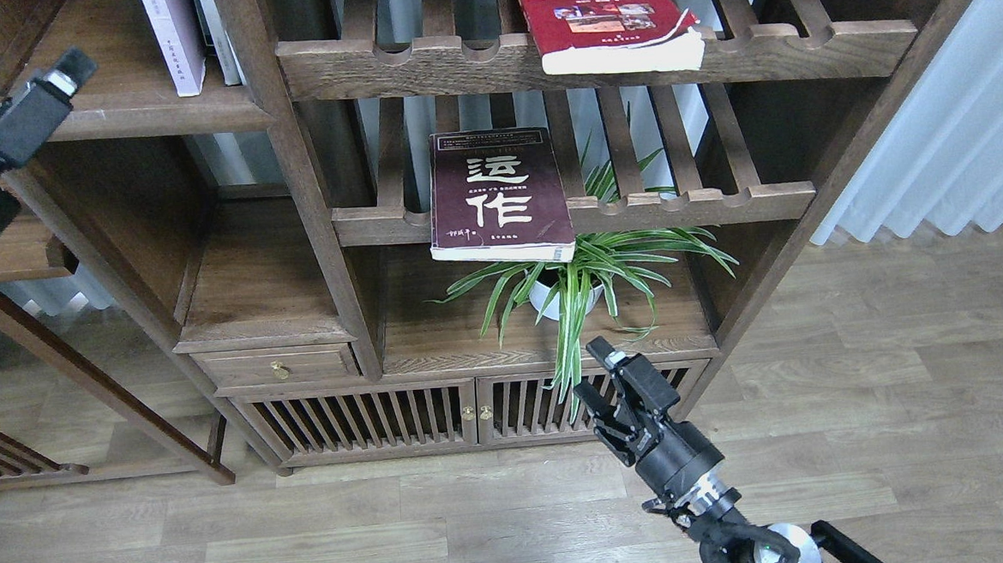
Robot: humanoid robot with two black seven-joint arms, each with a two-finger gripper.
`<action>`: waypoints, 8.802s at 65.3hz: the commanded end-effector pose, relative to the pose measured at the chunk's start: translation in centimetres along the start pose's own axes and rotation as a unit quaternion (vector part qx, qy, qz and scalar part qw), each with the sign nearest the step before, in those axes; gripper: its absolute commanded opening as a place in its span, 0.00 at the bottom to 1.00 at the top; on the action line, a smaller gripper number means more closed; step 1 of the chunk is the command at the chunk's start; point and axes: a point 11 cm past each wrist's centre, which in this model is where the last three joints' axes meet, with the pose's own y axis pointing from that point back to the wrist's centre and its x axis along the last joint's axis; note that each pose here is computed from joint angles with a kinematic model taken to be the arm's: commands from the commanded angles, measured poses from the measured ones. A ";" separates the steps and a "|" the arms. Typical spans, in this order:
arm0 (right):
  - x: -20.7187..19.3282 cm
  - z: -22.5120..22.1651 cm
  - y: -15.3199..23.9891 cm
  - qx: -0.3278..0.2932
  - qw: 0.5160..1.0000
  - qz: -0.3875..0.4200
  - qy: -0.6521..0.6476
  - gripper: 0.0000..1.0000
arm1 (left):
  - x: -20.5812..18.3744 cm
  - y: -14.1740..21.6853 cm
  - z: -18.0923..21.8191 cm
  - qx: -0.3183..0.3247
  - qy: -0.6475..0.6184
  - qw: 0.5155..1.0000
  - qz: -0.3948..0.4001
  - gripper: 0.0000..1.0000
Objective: Organize books on shelf
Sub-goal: 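Reach the right gripper up to the red book on the upper shelf, then grasp the red book and pull it down toward the left gripper, then grasp the red book with the left gripper from the right gripper, then lift the red book with the left gripper onto the high shelf, then release the red book and withdraw the left gripper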
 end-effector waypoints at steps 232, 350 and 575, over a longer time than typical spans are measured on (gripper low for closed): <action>5.7 7.1 10.2 0.007 0.989 0.097 -0.110 0.10 | -10.8 9.5 -39.4 0.224 0.476 0.846 0.090 1.00; 9.3 11.6 13.0 -0.113 0.974 0.181 -0.077 0.99 | -0.6 8.5 -19.5 0.079 0.324 0.940 0.073 0.03; 9.2 11.3 12.6 -0.103 0.975 0.175 -0.091 0.99 | -1.5 -8.4 9.1 -0.075 -0.078 0.994 0.008 1.00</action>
